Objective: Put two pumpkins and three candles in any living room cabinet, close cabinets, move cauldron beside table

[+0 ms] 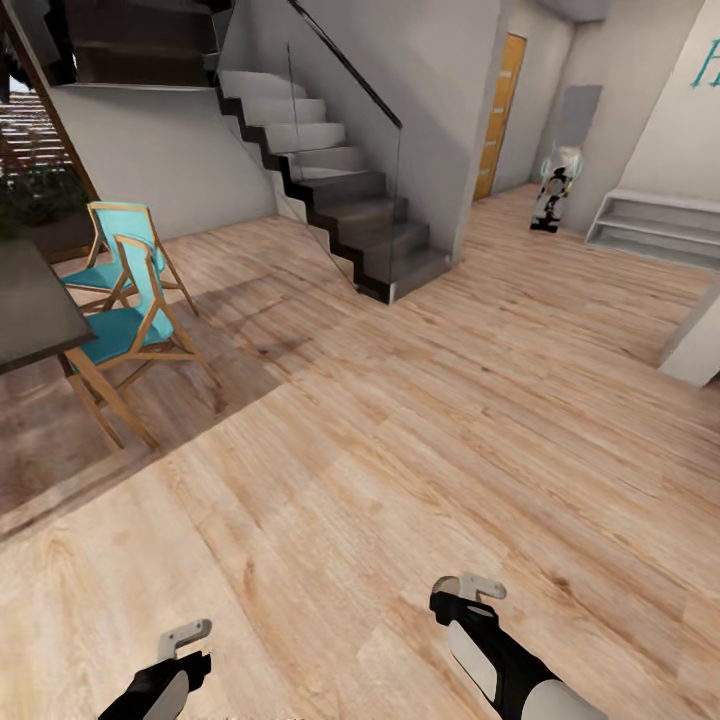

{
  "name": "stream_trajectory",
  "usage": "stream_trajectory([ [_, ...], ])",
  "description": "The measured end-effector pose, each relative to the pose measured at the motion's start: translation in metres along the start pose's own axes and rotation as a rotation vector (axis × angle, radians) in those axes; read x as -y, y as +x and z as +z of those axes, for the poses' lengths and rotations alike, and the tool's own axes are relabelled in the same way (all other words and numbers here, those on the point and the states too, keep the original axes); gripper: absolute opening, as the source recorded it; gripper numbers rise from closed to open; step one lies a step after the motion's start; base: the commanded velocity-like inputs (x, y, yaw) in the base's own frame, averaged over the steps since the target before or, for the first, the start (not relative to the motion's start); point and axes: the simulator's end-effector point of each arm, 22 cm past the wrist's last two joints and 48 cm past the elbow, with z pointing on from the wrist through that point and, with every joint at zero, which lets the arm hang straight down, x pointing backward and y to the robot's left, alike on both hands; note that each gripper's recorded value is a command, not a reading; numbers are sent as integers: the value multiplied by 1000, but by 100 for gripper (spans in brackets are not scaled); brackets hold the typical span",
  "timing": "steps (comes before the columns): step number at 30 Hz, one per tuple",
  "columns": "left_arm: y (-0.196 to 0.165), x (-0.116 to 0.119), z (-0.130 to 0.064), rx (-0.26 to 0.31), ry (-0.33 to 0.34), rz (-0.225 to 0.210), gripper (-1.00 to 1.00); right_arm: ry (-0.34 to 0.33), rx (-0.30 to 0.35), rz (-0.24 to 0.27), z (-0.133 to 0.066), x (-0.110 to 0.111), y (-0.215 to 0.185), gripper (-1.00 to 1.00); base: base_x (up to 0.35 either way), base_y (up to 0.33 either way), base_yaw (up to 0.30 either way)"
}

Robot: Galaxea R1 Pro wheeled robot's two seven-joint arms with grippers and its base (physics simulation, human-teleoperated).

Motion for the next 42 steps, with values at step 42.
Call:
stream_trajectory([
  [42,-1,0,-1,3,1,-1,100,-4,2,-39,-1,-3,4,-100,0,0,291],
])
